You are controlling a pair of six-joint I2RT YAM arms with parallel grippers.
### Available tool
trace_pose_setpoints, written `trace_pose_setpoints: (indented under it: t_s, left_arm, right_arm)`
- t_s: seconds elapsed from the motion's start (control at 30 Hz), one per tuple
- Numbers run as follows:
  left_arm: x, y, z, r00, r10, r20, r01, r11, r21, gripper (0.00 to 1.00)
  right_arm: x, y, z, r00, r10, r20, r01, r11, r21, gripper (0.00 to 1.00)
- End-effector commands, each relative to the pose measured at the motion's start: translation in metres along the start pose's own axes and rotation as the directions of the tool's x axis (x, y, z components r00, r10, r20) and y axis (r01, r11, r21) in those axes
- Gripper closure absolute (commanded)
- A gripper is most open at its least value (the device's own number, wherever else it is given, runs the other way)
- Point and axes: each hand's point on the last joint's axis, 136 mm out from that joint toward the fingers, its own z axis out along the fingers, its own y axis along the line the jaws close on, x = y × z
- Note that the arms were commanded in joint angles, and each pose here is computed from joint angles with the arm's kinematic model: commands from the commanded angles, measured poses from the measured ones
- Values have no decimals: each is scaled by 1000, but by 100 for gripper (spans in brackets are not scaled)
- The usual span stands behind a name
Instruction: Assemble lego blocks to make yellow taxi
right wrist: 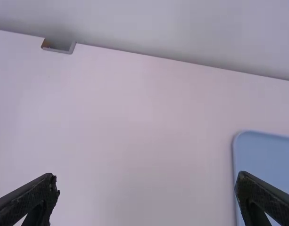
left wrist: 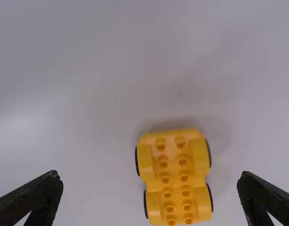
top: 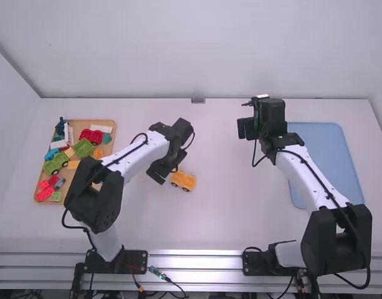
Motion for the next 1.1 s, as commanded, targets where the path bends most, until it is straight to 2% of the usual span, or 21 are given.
trace_pose_setpoints:
  t_s: [0.0,0.1,0.2,0.27,0.3,0.4,0.43,0.5,0.57,0.63,0.7,0.77,0.87,0.93,0.97,1.07]
  left_arm:
    - [-46,-11,-38,963,177,201,-184,983,16,1]
    - [-62,-27,-62,908,311,282,-328,945,15,1]
    - [-66,-38,-69,861,401,312,-427,904,16,1]
    - [-70,-40,-71,769,545,334,-565,824,-45,1]
    - [-70,-39,-71,760,557,335,-576,816,-52,1]
    - [-80,-39,-75,526,785,329,-773,602,-200,1]
    - [-80,-39,-75,513,794,326,-781,589,-207,1]
    - [-82,-40,-76,329,902,278,-870,404,-281,1]
    - [-82,-42,-76,244,934,260,-897,319,-306,1]
    - [-98,-41,-80,244,930,275,-868,336,-365,1]
    - [-124,-36,-85,297,905,305,-810,408,-422,1]
    - [-143,-31,-84,338,887,314,-787,449,-422,1]
    - [-163,-26,-67,355,893,278,-858,429,-282,1]
    - [-178,-19,-56,363,892,268,-902,409,-141,1]
    - [-193,-10,-52,399,877,269,-899,432,-76,1]
    - [-233,25,-43,520,815,257,-842,540,-9,1]
  right_arm:
    - [-7,0,-1,1000,2,14,-2,1000,-1,1]
    - [-7,0,-1,1000,4,14,-4,1000,-1,1]
    - [-7,0,-1,1000,3,14,-3,1000,-1,1]
    - [-7,0,-1,1000,3,13,-3,1000,0,1]
    - [-7,0,-1,1000,2,13,-2,1000,0,1]
    - [-7,-1,-1,1000,3,13,-3,1000,1,1]
    - [-7,-1,-1,1000,3,13,-3,1000,1,1]
    - [-8,-1,-1,1000,4,17,-4,1000,1,1]
    - [-8,0,-1,1000,3,17,-3,1000,0,1]
    - [-8,0,-1,1000,3,17,-3,1000,0,1]
    - [-7,0,-1,1000,2,14,-2,1000,0,1]
    - [-7,0,-1,1000,2,13,-2,1000,0,1]
    - [-7,0,-1,1000,2,14,-2,1000,0,1]
    - [-8,-1,-1,1000,3,17,-3,1000,1,1]
    - [-8,-1,-1,1000,4,17,-4,1000,1,1]
    - [-8,0,-1,1000,3,18,-3,1000,0,1]
